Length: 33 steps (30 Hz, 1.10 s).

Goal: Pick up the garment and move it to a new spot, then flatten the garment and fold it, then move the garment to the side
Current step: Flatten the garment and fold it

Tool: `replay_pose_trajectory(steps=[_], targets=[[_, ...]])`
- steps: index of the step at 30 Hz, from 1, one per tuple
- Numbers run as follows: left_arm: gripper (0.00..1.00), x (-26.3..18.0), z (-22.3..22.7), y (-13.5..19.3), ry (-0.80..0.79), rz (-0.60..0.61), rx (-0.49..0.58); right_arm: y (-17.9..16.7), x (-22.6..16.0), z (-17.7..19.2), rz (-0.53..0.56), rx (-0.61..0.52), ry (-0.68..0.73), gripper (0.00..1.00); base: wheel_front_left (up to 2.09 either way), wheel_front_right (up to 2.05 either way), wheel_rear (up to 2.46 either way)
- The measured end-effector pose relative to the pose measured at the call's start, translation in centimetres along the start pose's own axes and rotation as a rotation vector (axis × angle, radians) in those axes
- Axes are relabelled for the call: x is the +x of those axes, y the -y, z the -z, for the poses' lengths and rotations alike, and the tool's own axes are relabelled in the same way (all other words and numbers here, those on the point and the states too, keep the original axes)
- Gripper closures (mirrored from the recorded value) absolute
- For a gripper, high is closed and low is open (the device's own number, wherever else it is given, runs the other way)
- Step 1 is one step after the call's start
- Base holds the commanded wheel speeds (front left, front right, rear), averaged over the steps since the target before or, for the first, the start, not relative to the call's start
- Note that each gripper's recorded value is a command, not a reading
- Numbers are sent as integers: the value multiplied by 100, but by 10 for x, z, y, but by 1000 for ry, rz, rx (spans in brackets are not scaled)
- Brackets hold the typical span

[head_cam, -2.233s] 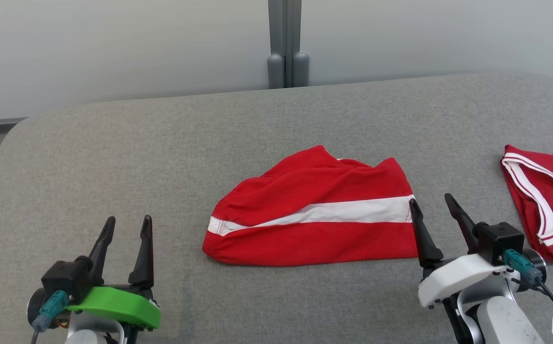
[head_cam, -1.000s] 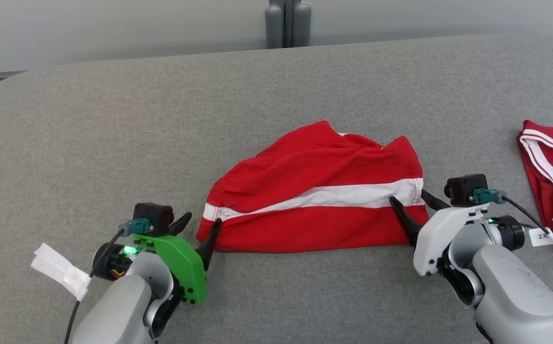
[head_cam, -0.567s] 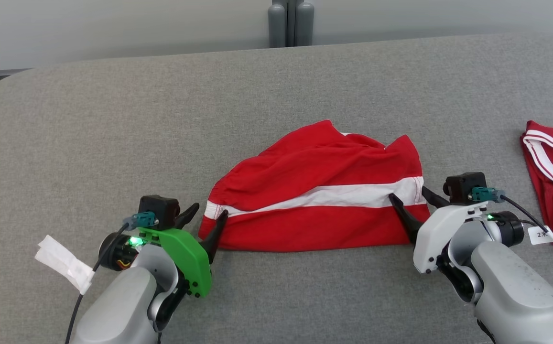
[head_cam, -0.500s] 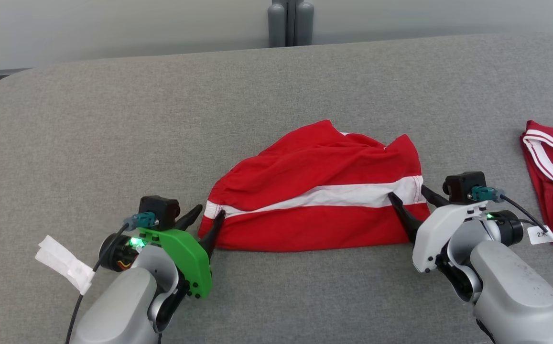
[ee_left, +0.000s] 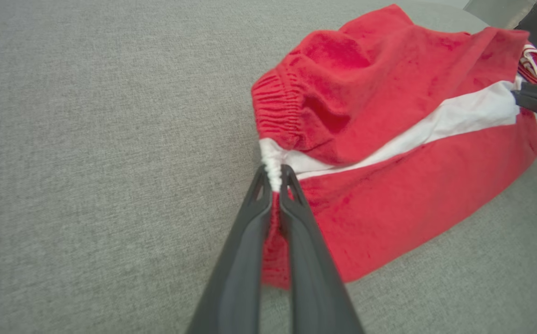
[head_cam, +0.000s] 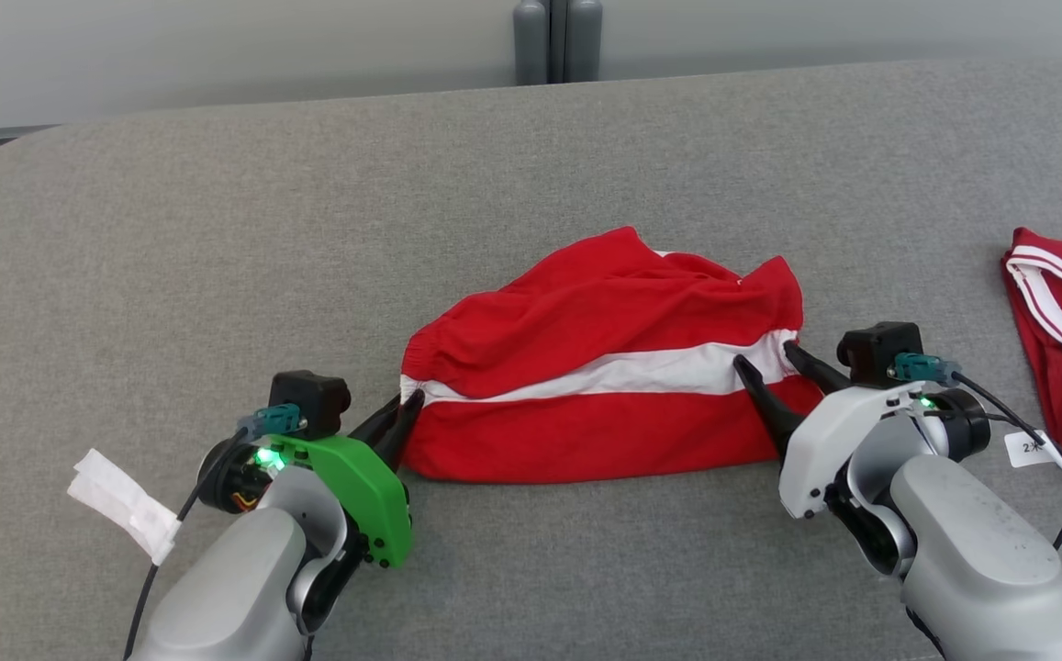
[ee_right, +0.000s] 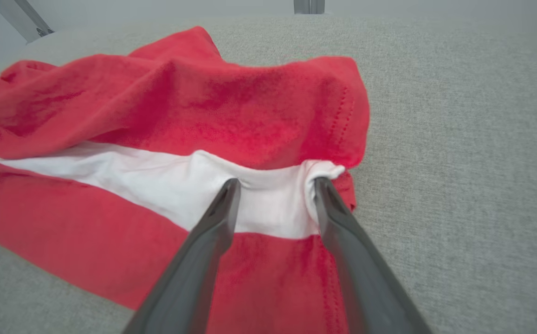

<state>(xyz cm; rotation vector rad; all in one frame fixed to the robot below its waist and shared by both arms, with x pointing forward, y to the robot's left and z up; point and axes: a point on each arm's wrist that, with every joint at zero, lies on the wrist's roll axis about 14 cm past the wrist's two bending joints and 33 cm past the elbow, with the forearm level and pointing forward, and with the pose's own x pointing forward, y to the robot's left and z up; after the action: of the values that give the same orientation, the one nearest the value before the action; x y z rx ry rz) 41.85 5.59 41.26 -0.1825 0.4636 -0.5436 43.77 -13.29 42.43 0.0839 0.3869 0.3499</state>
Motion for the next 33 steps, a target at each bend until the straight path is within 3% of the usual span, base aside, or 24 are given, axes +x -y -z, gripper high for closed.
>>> replay_pose_trajectory(steps=[1, 2, 3, 4, 5, 6, 14, 23, 33], targets=[[100, 0, 0, -1, 1, -2, 0, -1, 0, -1, -2, 0, 3, 18, 0, 0, 0], [100, -1, 0, -1, 2, -3, -3, -2, 0, -1, -5, 0, 4, 25, 0, 0, 0], [100, -1, 0, -2, 2, -4, -2, -4, 0, -1, -9, 0, 5, 54, 0, 0, 0], [100, -1, 0, -2, 3, -4, -2, -5, 1, -3, -14, 4, 10, 71, 0, 0, 0], [100, -1, 1, -2, 2, -5, -4, -6, 1, -3, -16, 6, 11, 96, 0, 0, 0], [100, -1, 1, -3, 2, -5, -4, -7, 2, -1, -17, 9, 2, 100, 0, 0, 0], [100, 1, 2, -5, -3, -6, -7, 6, 8, 12, 25, 17, -80, 100, 0, 0, 0], [100, -3, -20, -5, 98, -5, -14, 8, 7, -31, 30, -14, 95, 100, 0, 0, 0], [100, -5, -33, 6, 152, 20, -24, 15, -13, -48, 61, -12, 174, 100, 0, 0, 0]])
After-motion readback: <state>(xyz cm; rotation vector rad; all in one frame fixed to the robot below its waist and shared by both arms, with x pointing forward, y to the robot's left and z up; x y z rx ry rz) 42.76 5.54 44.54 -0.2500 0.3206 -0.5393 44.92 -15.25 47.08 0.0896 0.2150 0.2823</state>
